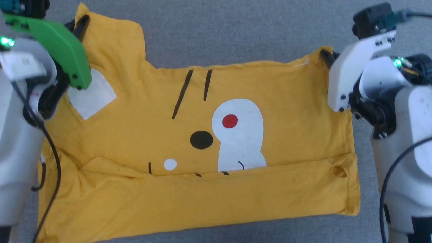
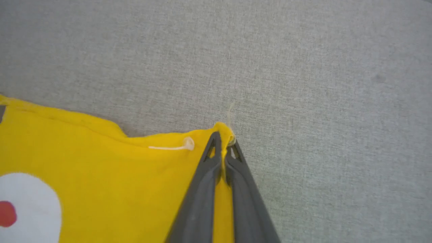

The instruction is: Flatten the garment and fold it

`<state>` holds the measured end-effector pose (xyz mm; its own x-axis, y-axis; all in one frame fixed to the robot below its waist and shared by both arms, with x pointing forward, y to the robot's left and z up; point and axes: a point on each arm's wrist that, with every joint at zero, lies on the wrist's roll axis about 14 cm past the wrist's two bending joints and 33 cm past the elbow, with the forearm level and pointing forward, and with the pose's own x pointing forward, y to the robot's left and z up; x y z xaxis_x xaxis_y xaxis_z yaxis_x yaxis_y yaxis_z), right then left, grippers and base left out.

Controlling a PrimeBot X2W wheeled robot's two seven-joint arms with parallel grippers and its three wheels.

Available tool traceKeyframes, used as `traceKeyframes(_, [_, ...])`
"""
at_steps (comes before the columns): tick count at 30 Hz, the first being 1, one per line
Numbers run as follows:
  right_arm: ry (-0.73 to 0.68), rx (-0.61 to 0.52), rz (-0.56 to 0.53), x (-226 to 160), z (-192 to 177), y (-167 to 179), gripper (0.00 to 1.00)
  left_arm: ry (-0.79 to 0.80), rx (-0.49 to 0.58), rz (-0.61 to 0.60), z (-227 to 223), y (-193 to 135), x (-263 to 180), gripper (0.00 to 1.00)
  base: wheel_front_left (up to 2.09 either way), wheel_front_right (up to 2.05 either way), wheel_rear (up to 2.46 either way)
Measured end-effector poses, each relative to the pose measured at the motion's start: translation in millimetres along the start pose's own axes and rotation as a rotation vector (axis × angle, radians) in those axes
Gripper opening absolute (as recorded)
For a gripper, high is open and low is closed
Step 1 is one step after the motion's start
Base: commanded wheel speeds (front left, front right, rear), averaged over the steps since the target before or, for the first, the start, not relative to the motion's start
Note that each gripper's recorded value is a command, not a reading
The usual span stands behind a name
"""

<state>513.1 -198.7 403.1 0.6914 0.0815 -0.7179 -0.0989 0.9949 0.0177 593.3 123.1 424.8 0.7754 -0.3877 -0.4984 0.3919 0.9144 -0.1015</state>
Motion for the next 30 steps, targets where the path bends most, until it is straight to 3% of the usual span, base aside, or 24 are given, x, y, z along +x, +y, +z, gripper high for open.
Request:
traceKeyframes(6, [-0.243, 0.053, 0.030, -39.4, 13.2, 7.0, 0.00, -0.231, -0.056, 0.021, 16.5, -8.6, -46.7, 0.00, 0.00, 0.00, 0.00])
traceKeyframes(14, [-0.387, 0.080, 0.033, -82.8, -2.5, 10.8, 0.00, -0.278, -0.154, 0.092, -14.6, -13.0, -122.4, 0.00, 0.00, 0.00, 0.00])
traceKeyframes(21, [-0.278, 0.091, 0.025, -91.9, -47.0, 9.7, 0.00, -0.202, -0.288, 0.146, -70.6, -18.7, -170.6, 0.00, 0.00, 0.00, 0.00])
traceKeyframes(30, [-0.016, -0.041, 0.015, -83.5, -103.9, 5.8, 0.00, -0.074, -0.401, 0.189, -130.7, -21.0, -189.6, 0.00, 0.00, 0.00, 0.00])
